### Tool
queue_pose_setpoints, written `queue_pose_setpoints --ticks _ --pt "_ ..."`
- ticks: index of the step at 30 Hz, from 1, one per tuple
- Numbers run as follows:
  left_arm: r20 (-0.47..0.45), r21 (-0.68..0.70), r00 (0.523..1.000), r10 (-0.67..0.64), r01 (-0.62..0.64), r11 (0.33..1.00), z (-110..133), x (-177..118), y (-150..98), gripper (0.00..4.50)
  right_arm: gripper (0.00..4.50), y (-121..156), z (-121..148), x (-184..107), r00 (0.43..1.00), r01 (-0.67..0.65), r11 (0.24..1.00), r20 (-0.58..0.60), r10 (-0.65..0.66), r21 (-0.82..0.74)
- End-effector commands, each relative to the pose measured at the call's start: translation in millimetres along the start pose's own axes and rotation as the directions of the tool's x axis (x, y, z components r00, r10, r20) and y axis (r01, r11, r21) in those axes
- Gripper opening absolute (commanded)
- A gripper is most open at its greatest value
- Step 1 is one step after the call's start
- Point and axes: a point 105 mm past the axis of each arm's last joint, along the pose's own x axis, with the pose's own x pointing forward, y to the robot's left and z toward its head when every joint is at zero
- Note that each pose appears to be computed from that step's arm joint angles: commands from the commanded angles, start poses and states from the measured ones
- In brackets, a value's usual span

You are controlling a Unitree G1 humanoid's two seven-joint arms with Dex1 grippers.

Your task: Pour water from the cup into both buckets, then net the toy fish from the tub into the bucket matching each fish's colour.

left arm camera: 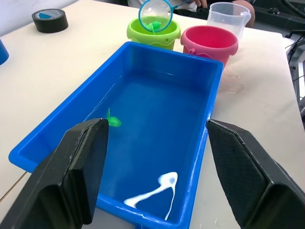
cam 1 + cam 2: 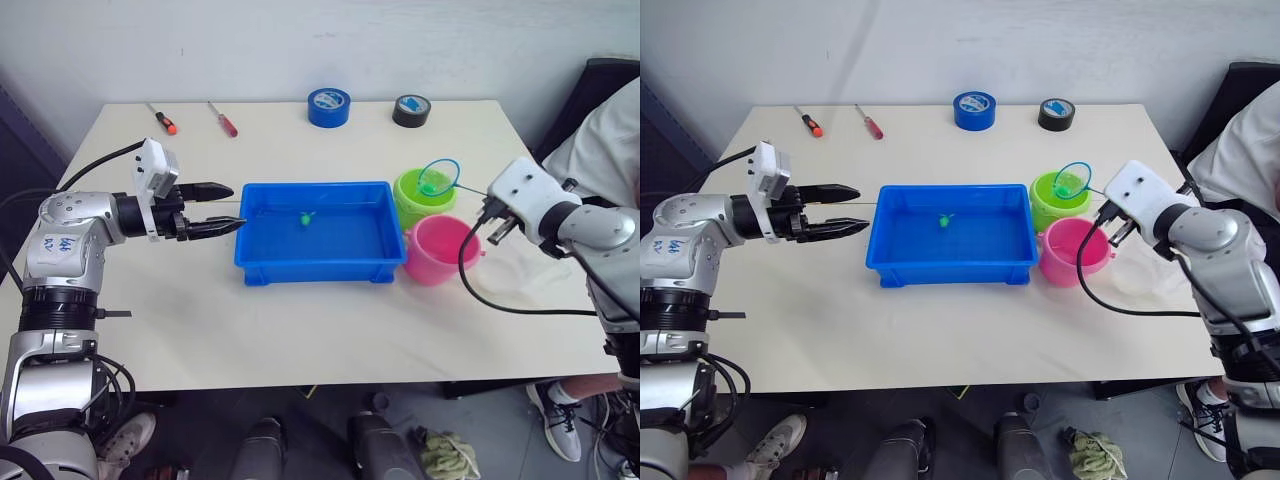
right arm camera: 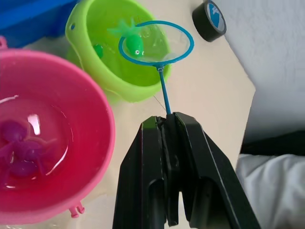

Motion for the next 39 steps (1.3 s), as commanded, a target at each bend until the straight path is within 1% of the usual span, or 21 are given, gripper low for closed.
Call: queue_pose_setpoints --ticks 1,3,5,8,15,19,22,26,29,35,39 --pt "0.018 0.045 1.000 -0.006 0.005 0.999 11 0 1 3.58 0.00 -11 21 -8 0.992 0.127 0.918 0.068 -0.109 -0.376" --pt "0.019 0.045 1.000 -0.007 0.006 0.999 11 0 1 3.58 0.00 -12 23 -9 0.987 0.160 0.851 0.082 -0.137 -0.500" --pt "0.019 0.045 1.000 -0.008 0.007 0.999 11 1 1 3.58 0.00 -14 24 -9 0.984 0.179 0.813 0.095 -0.151 -0.555" --pt "0.020 0.044 1.000 -0.009 0.008 0.999 11 2 1 3.58 0.00 -18 24 -12 0.979 0.200 0.703 0.112 -0.170 -0.682" --pt "0.021 0.040 1.000 -0.011 0.010 0.999 10 3 1 3.58 0.00 -11 15 -12 0.979 0.192 0.540 0.121 -0.165 -0.819" --pt "0.023 0.038 1.000 -0.014 0.013 0.999 10 3 0 3.58 0.00 -2 13 -9 0.978 0.195 0.487 0.130 -0.164 -0.852" --pt "0.027 0.041 1.000 -0.010 0.009 0.999 10 3 0 3.58 0.00 -2 11 -9 0.976 0.197 0.457 0.130 -0.174 -0.868" --pt "0.042 0.058 0.999 0.008 -0.010 0.998 13 3 2 3.58 0.00 -3 11 -9 0.972 0.207 0.388 0.143 -0.187 -0.898" --pt "0.043 0.058 0.999 0.008 -0.010 0.998 12 3 2 3.58 0.00 -3 11 -9 0.971 0.208 0.351 0.149 -0.188 -0.913" --pt "0.044 0.055 0.999 0.008 -0.010 0.998 12 3 2 3.58 0.00 -1 10 -8 0.969 0.214 0.306 0.161 -0.189 -0.928" --pt "0.044 0.054 0.999 0.008 -0.011 0.999 11 3 1 3.58 0.00 1 9 -9 0.965 0.224 0.249 0.179 -0.190 -0.942"
